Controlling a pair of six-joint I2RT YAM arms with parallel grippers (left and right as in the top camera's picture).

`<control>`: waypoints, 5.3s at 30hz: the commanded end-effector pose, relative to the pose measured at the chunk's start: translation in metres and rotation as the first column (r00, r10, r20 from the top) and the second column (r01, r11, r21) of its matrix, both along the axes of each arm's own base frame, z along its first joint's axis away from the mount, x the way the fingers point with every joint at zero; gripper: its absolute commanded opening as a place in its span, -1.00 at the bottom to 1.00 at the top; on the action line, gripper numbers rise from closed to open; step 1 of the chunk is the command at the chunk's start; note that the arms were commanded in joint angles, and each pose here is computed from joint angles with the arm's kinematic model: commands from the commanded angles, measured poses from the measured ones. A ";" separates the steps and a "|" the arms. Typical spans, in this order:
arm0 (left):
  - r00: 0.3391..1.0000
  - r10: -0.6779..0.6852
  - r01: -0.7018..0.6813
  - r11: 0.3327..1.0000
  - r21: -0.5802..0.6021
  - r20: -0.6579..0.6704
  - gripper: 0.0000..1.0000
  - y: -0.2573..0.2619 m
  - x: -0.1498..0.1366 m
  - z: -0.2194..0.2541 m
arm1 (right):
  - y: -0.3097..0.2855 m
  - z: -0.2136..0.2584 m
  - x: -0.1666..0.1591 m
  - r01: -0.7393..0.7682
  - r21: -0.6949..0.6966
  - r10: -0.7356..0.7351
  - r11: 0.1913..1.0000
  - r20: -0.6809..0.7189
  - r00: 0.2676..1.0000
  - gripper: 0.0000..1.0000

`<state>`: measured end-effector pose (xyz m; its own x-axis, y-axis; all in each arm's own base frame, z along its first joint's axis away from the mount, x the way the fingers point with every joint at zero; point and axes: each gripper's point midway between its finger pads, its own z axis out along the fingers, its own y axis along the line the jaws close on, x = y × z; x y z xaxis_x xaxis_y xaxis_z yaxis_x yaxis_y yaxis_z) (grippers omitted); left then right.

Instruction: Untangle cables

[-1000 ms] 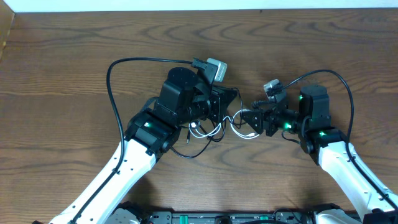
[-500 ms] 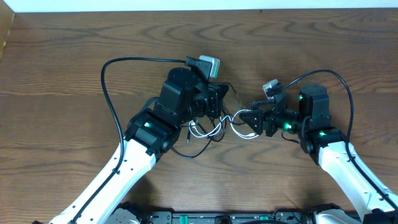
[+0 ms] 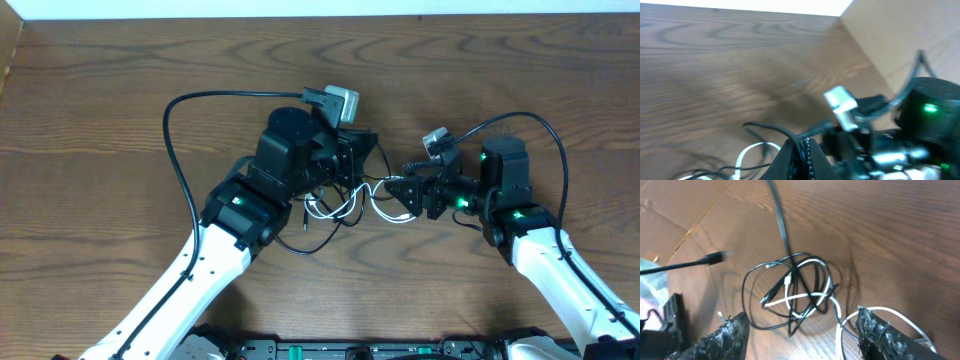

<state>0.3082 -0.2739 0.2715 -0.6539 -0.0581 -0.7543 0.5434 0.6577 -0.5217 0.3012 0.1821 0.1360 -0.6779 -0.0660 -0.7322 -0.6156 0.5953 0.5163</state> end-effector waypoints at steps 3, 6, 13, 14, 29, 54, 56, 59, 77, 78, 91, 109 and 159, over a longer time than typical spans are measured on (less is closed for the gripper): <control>0.993 -0.114 0.116 0.991 -0.069 0.025 -0.85 -0.025 -0.026 0.025 | -0.007 -0.001 0.013 0.062 -0.060 -0.059 0.996 0.051 0.997 0.31; 0.988 -0.151 0.153 0.985 -0.075 0.035 -0.85 -0.036 -0.037 0.028 | -0.013 0.001 0.023 0.113 -0.085 -0.105 0.990 0.093 0.990 0.31; 0.978 -0.207 0.210 0.974 -0.091 0.041 -0.85 -0.053 -0.055 0.032 | -0.029 -0.001 0.040 0.219 -0.142 -0.199 0.965 0.144 0.969 0.29; 0.977 -0.208 0.211 0.973 -0.094 0.038 -0.85 -0.054 -0.056 0.032 | -0.028 -0.001 0.040 0.219 -0.141 -0.199 0.965 0.146 0.969 0.29; 0.982 -0.185 0.186 0.962 -0.201 0.020 -0.85 -0.049 -0.067 0.061 | -0.015 0.011 0.057 0.354 -0.200 -0.287 0.914 0.298 0.910 0.27; 0.966 0.260 -0.259 0.962 -0.085 -0.001 -0.85 0.115 -0.013 0.061 | -0.242 -0.059 0.015 0.779 -0.612 -0.892 0.140 0.263 0.367 0.07; 0.931 0.363 -0.364 0.929 -0.061 -0.039 -0.85 0.149 0.000 0.051 | -0.252 -0.062 0.009 0.771 -0.625 -0.904 0.118 0.253 0.344 0.07; 0.890 0.452 -0.455 0.890 -0.047 -0.062 -0.85 0.179 0.008 0.045 | -0.252 -0.064 0.008 0.768 -0.627 -0.909 0.130 0.234 0.345 0.06; 0.773 0.605 -0.618 0.786 -0.014 -0.192 -0.85 0.236 0.018 0.019 | -0.079 -0.017 0.048 0.475 -0.060 -0.478 0.878 -0.157 0.864 -0.41; 0.770 0.604 -0.618 0.786 -0.005 -0.208 -0.85 0.235 0.019 0.014 | -0.070 -0.012 0.046 0.438 -0.028 -0.437 0.899 -0.159 0.886 -0.44; 0.824 0.462 -0.464 0.883 0.077 -0.327 -0.85 0.177 0.026 -0.031 | 0.024 0.016 0.002 0.062 0.100 -0.053 0.993 -0.092 0.994 -0.67; 0.868 0.276 -0.231 0.960 0.157 -0.412 -0.85 0.101 0.010 -0.076 | -0.036 -0.044 0.023 0.413 -0.282 -0.447 0.866 -0.070 0.892 -0.30; 0.815 0.210 -0.069 0.961 0.269 -0.540 -0.84 0.064 -0.005 -0.146 | -0.098 -0.027 0.053 0.521 -0.392 -0.550 0.758 0.046 0.834 0.00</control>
